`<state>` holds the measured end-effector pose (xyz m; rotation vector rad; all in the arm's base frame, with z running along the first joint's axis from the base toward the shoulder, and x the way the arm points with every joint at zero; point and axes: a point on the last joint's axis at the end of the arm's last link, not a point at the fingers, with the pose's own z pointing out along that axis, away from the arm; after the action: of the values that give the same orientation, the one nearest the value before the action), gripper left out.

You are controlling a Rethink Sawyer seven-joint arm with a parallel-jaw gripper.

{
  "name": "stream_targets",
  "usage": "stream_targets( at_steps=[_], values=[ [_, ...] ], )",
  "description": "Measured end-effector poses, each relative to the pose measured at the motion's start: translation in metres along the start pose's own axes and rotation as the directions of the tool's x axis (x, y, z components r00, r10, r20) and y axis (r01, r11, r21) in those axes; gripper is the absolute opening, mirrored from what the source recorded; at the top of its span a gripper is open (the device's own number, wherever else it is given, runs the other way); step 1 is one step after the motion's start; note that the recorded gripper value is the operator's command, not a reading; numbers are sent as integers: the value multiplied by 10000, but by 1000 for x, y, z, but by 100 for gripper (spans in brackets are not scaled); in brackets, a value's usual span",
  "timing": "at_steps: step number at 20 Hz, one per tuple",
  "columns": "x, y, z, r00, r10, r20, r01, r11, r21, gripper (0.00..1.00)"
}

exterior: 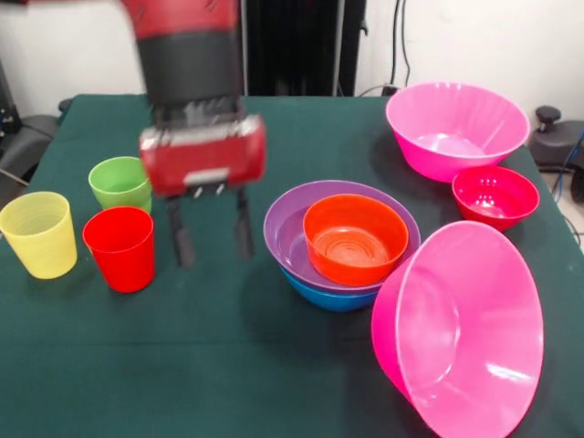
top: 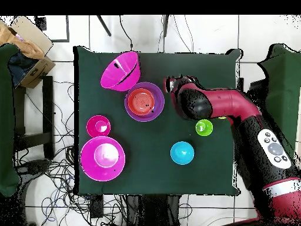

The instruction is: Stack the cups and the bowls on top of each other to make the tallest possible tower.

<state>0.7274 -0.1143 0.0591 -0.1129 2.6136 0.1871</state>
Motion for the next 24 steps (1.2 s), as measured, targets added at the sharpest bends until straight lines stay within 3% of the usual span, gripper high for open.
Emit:
stream_targets(
  at_steps=[1, 2, 5, 6, 7, 10, 12, 13, 16, 18, 20, 24],
  values=[
    [5, -3, 4, 9999, 89, 107, -88, 9999, -77, 100],
    [31, -18, 19, 9979, 431, 483, -404, 9976, -567, 100],
    [55, -28, 31, 9937, 674, 896, -577, 9926, -1067, 100],
    [72, -31, 39, 9904, 794, 1128, -634, 9883, -1386, 100],
    [74, -31, 40, 9902, 766, 1168, -599, 9882, -1409, 100],
    [95, -25, 51, 9886, 850, 1240, -611, 9808, -1853, 100],
    [95, 4, 56, 9923, 456, 1156, -205, 9775, -2098, 100],
    [90, 19, 56, 9933, 182, 1144, 72, 9760, -2177, 0],
    [85, 30, 56, 9931, -20, 1174, 282, 9746, -2221, 0],
    [72, 51, 56, 9906, -406, 1303, 701, 9705, -2307, 0],
    [54, 77, 53, 9862, -724, 1492, 1079, 9633, -2457, 0],
    [31, 111, 50, 9806, -823, 1777, 1307, 9508, -2808, 0]
  ],
)
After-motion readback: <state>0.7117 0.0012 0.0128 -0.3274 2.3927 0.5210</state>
